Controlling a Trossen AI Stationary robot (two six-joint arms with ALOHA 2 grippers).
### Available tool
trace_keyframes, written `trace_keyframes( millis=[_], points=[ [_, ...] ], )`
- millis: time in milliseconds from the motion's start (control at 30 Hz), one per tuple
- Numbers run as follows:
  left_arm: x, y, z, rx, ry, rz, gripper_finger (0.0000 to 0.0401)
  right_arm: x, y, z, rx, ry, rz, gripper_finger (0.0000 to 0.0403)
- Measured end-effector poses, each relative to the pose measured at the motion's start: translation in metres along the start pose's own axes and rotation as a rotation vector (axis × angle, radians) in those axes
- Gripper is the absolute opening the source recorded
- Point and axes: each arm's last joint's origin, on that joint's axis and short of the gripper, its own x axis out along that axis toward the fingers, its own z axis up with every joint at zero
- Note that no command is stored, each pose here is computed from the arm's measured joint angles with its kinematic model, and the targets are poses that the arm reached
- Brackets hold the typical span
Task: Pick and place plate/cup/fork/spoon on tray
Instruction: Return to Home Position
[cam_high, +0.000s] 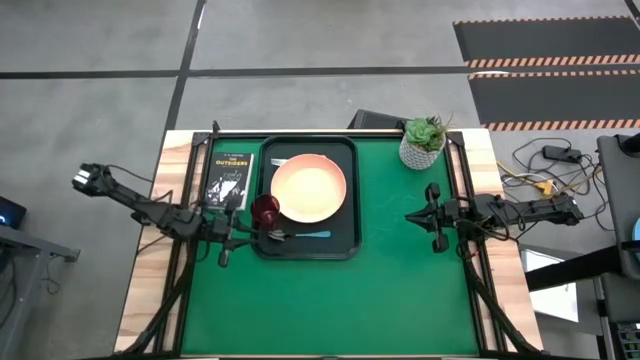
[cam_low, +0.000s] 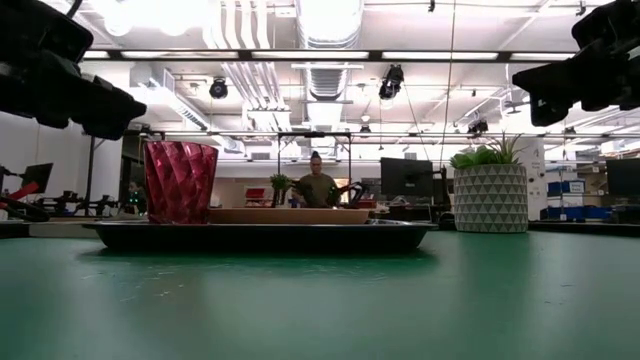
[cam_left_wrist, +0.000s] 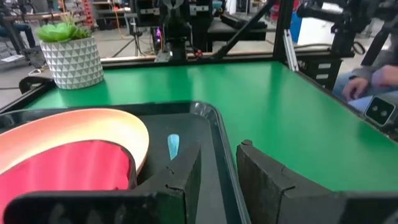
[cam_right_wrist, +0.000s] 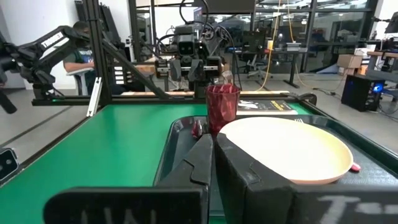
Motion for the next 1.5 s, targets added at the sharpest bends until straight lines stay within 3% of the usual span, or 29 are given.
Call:
trace_keyframes(
  millis=[1500],
  points=[
    [0.014,-0.004,-0.031,0.106,0.292,0.013,0.0083,0.0,0.0,0.0,0.0,0.001,0.0,0.0009]
  ],
)
